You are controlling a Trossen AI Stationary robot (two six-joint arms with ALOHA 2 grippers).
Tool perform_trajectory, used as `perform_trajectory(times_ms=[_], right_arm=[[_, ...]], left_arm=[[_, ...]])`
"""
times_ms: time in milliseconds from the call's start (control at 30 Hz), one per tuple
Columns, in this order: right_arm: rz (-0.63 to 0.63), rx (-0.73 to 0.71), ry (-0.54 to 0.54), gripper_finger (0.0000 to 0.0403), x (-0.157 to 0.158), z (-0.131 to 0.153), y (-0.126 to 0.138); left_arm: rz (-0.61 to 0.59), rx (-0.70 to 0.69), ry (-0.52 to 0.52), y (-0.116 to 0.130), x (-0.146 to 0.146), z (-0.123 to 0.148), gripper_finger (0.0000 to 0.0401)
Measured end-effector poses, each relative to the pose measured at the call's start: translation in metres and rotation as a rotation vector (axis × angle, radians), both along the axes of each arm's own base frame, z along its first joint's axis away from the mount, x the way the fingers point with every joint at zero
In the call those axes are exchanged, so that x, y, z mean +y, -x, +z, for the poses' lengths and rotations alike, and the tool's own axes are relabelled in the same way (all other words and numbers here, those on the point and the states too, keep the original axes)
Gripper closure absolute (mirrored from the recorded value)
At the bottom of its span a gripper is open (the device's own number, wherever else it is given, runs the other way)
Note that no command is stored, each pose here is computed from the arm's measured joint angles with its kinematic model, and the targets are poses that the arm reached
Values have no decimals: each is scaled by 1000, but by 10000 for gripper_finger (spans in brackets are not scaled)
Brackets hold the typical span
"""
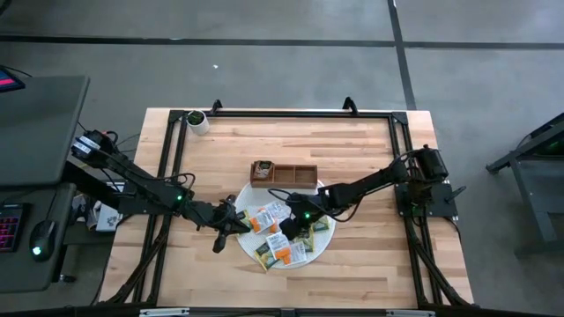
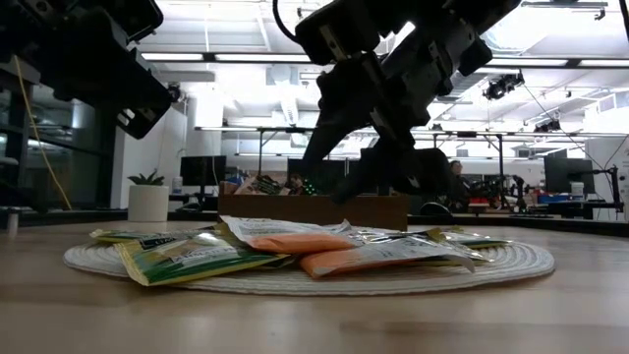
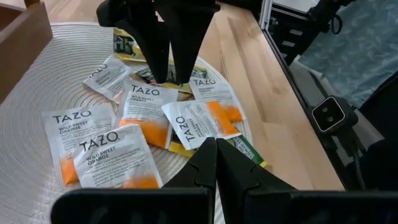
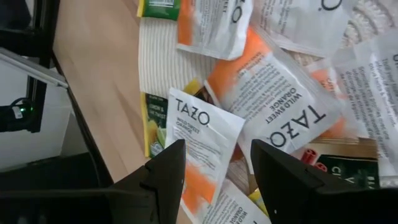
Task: Pick & Place Tea
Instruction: Put the yellow tea bag into the right section of the wooden organizer
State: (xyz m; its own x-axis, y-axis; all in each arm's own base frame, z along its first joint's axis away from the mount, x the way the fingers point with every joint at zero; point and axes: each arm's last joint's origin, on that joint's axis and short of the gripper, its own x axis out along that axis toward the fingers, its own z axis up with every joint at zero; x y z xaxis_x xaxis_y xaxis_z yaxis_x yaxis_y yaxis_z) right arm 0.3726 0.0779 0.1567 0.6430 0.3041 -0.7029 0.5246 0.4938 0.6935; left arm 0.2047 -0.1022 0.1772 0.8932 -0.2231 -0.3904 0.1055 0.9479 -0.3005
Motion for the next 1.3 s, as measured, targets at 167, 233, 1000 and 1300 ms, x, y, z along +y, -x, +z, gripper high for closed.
perform_trajectory(times_ms=[167,233,1000,1300], right_arm=[[6,4,-9,224,0,-3,-1],[12,20,-29,224,3,-9,-2],[-18,19,-62,224,13,-24,-7],[-24,18,-57,224,13,-24,-7]], left_arm=[[-1,2,-4,0,0,0,401],[-3,1,-7,0,0,0,401],[-5,5,-8,0,0,-1,401],[-4,5,-8,0,0,-1,401]])
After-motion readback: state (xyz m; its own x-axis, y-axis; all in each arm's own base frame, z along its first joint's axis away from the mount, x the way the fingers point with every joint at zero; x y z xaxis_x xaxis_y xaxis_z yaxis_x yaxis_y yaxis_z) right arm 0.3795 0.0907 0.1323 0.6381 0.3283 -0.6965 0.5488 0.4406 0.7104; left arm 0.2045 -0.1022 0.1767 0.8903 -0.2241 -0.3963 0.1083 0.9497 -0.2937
